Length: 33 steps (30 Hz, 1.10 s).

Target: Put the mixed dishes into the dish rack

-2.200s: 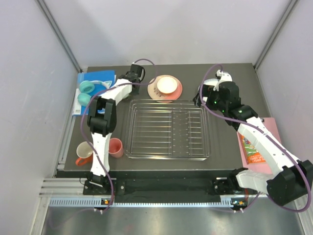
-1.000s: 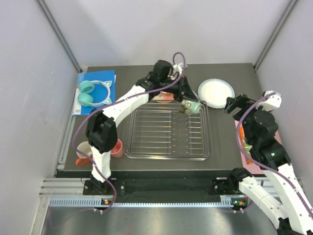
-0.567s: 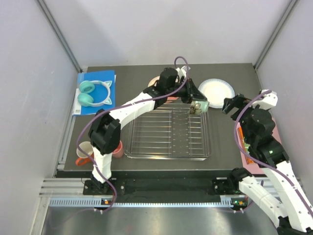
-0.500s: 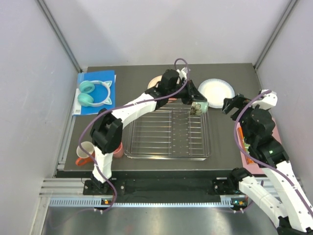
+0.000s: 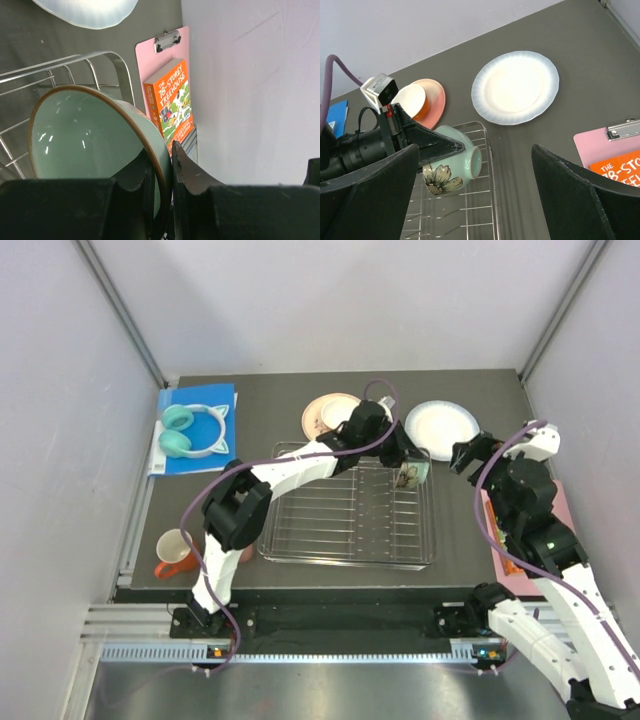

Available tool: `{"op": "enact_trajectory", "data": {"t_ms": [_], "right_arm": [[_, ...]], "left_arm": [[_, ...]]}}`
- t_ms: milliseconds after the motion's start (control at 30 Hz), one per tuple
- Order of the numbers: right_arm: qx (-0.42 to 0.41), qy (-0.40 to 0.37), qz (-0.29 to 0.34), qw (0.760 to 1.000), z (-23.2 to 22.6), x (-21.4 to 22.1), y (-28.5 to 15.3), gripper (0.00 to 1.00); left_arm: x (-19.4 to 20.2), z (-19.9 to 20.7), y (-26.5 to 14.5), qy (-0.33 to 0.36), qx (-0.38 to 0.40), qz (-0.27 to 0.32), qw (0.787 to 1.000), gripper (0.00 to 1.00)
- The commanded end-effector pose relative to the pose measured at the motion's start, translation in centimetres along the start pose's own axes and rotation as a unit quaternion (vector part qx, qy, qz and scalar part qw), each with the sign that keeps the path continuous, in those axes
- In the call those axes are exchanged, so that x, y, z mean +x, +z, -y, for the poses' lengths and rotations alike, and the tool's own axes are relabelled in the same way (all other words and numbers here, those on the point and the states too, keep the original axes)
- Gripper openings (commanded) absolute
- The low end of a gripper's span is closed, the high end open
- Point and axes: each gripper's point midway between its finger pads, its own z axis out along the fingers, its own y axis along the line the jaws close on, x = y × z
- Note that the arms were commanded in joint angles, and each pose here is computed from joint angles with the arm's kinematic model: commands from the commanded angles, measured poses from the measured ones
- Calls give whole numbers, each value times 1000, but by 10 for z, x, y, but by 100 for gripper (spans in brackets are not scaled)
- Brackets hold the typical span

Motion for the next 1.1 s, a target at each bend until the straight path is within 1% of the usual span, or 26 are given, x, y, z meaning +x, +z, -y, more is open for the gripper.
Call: {"op": "enact_trajectory", "data": {"t_ms": [0, 133, 167, 200, 233, 267, 400, 433, 567, 600, 667, 733, 800, 833, 867, 900, 933, 967, 1000, 1033, 1067], "right_arm": [[-25, 18, 8, 1000, -10, -9, -8, 93], [-22, 18, 0, 1000, -8, -2, -6, 94], [-21, 18, 1, 1000, -7, -2, -6, 94], [-21, 17, -1, 1000, -7, -1, -6, 95], [-21, 16, -2, 1000, -7, 0, -5, 95], [-20, 16, -4, 1000, -7, 1, -5, 96], [-20, 15, -11, 1000, -6, 6, -4, 97], [-21, 16, -10, 1000, -7, 6, -4, 97], [-23, 16, -13, 1000, -7, 7, -4, 97], [-23, 16, -14, 1000, -7, 8, -4, 97], [-24, 16, -14, 999, -8, 8, -4, 97], [-25, 16, -15, 999, -8, 9, -4, 97], [-26, 15, -17, 999, -9, 9, -3, 97], [-27, 14, -17, 999, -10, 8, -3, 97], [-27, 14, -17, 999, -10, 8, -3, 97], [-28, 15, -16, 999, -11, 7, -3, 97], [-29, 15, -17, 999, -12, 7, -3, 97], [-30, 15, -17, 999, -12, 6, -3, 97], [-31, 15, -18, 999, -13, 7, -2, 97], [-33, 16, -16, 999, -14, 6, -2, 97], [-34, 18, -17, 999, -15, 6, -2, 97]], "left_arm": [[-7, 23, 4, 4, 26, 23, 999, 0], [-3, 17, 5, -8, 15, 22, 1000, 0], [-4, 17, 4, -13, 13, 25, 1000, 3], [-4, 14, 4, -15, 9, 25, 1000, 26], [-3, 13, 5, -17, 8, 24, 1000, 46], [-3, 13, 4, -17, 9, 23, 1000, 51], [-4, 18, 2, -4, 19, 22, 1000, 62], [-6, 19, 1, -5, 19, 24, 1000, 74], [-9, 25, -5, 17, 20, 27, 999, 78], [-12, 32, -8, 23, 26, 29, 999, 81], [-19, 46, -19, 44, 43, 28, 998, 90], [-30, 64, -39, 57, 62, 27, 996, 93], [-40, 72, -54, 68, 66, 27, 995, 98], [-51, 78, -69, 74, 75, 31, 994, 99], [-56, 77, -75, 88, 76, 34, 993, 99], [-66, 68, -83, 86, 63, 38, 994, 99], [-71, 67, -91, 92, 62, 40, 993, 99], [-76, 61, -95, 113, 54, 43, 991, 99], [-93, 54, -104, 123, 46, 56, 990, 99], [-97, 45, -108, 131, 32, 51, 990, 99], [-106, 37, -113, 180, 18, 57, 982, 99]]}}
